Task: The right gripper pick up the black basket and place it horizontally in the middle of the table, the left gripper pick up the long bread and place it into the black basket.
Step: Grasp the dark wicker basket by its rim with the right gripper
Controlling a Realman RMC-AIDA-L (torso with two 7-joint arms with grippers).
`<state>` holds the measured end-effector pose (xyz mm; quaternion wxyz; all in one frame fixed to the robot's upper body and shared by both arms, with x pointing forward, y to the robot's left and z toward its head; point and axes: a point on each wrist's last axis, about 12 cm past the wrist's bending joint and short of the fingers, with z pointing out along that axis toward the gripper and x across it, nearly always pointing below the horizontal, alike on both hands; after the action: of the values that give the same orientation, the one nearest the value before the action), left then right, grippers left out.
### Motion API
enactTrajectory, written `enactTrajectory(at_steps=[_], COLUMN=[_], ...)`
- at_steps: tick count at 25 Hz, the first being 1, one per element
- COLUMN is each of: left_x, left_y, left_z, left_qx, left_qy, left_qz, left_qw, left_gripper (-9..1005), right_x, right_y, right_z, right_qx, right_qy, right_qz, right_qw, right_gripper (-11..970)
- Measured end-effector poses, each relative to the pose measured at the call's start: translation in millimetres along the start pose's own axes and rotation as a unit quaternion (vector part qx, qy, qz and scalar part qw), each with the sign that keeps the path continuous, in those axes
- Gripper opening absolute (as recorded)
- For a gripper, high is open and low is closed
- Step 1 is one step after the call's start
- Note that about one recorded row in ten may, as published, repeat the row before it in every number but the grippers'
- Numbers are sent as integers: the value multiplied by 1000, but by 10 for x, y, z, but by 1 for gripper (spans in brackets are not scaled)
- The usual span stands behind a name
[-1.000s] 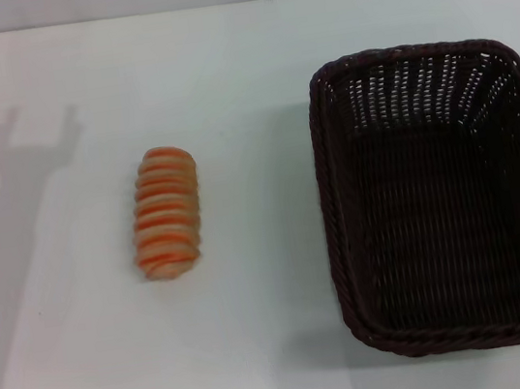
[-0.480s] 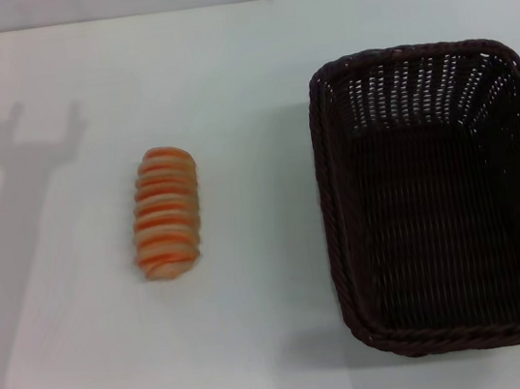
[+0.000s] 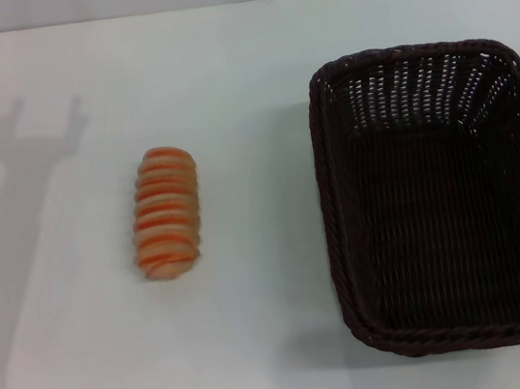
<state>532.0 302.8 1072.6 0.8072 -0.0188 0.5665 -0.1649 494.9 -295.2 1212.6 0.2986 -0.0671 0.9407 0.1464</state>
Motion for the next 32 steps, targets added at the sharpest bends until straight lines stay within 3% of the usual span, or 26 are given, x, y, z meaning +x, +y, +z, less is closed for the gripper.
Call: enactTrajectory(at_steps=[32], left_x=[-8], left_y=[38], left_z=[-2], left_qx=[0], left_qy=[3], left_qz=[6], left_qw=[1000], left_gripper=[861], right_x=[181], right_y=[25], right_z=[425], right_qx=[-35], right_qy=[87], right_qz=[24], right_qw=[995], right_gripper=[725])
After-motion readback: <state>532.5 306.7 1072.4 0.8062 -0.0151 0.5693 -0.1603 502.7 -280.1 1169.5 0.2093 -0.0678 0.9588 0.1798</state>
